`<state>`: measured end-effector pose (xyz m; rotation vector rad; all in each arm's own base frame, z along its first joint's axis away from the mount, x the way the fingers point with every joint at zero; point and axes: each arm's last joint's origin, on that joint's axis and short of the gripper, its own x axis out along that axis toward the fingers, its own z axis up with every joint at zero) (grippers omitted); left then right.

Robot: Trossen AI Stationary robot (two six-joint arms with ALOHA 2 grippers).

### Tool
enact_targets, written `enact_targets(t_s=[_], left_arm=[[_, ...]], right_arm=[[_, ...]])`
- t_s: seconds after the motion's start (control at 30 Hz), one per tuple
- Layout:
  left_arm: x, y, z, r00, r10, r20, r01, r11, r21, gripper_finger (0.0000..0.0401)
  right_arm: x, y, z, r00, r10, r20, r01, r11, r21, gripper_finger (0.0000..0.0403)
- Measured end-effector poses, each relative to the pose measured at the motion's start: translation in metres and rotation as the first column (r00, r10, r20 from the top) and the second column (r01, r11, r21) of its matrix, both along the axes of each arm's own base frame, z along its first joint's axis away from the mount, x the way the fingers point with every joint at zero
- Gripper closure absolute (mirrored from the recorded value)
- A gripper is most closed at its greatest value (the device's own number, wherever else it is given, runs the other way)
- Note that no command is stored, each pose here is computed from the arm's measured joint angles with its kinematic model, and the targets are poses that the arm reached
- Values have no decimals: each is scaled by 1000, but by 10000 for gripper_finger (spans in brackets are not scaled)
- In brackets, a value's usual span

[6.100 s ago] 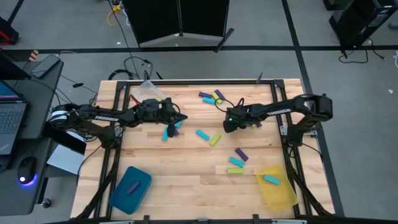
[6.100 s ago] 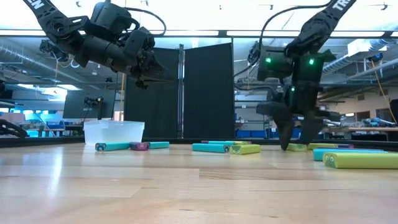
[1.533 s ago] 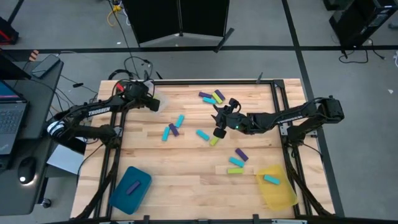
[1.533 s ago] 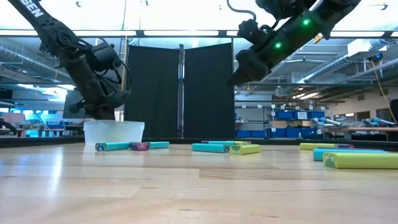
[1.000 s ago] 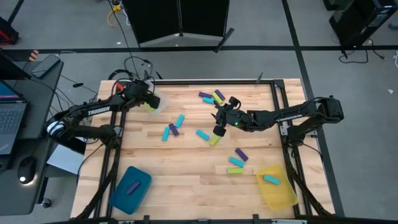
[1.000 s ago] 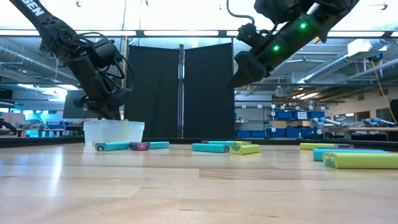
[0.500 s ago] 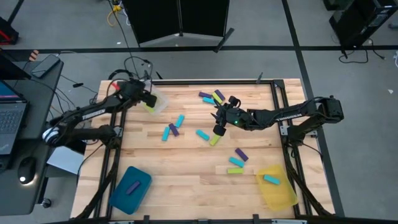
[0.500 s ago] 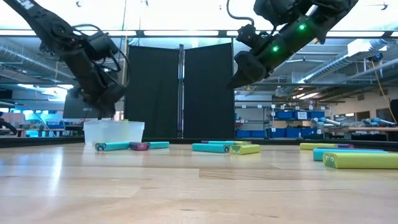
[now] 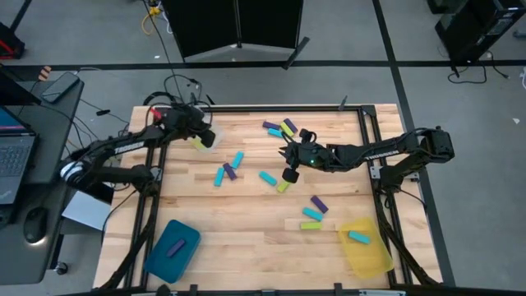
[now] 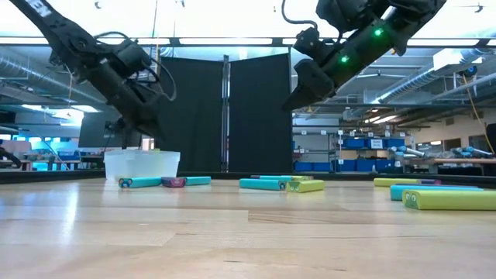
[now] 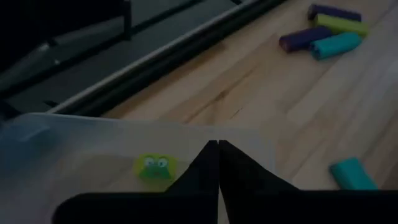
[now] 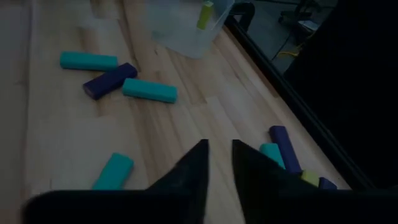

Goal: Sort blocks
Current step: Put the green block into the transparent bin, then put the blue block into the yellow bin

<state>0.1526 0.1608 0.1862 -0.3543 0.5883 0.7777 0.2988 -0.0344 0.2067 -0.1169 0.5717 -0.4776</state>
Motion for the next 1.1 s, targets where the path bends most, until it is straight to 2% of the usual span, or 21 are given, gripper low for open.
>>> enact_targets(t_s=[0.07, 0.13, 0.33, 0.53, 0.67, 0.77, 0.9, 1.0, 1.1], left_arm=[[3, 4, -6, 1000, -3, -7, 3, 1000, -11, 391], [6, 7, -9, 999, 15, -36, -16, 1000, -18, 390], [2, 12, -5, 969, 157, -188, -151, 987, 49, 393], [-8, 4, 6, 948, 223, -226, -212, 975, 69, 394], [-15, -2, 17, 950, 244, -195, -230, 969, 92, 394], [-14, -9, 27, 977, 184, -103, -178, 982, 71, 395], [-6, -20, 35, 998, 29, 64, -35, 995, 89, 395], [0, -30, 35, 978, -77, 195, 52, 990, 129, 395], [6, -38, 31, 938, -165, 305, 118, 979, 168, 395]], right_arm=[[0, 0, 0, 1000, 1, -1, -1, 1000, 0, 380], [0, 0, 0, 1000, 4, -4, -4, 1000, -5, 393], [0, -2, 0, 1000, -2, -8, 2, 1000, -4, 368], [-1, -3, -1, 1000, -8, -13, 8, 1000, -1, 386], [-1, -3, -1, 1000, -8, -8, 9, 1000, 18, 392], [-1, -8, -2, 1000, 14, 20, -16, 994, 107, 381], [-5, -31, -2, 998, -28, 55, 16, 977, 212, 356], [-10, -53, -3, 997, -43, 66, 24, 965, 263, 344], [-16, -72, -3, 996, -33, 79, 7, 951, 308, 335]])
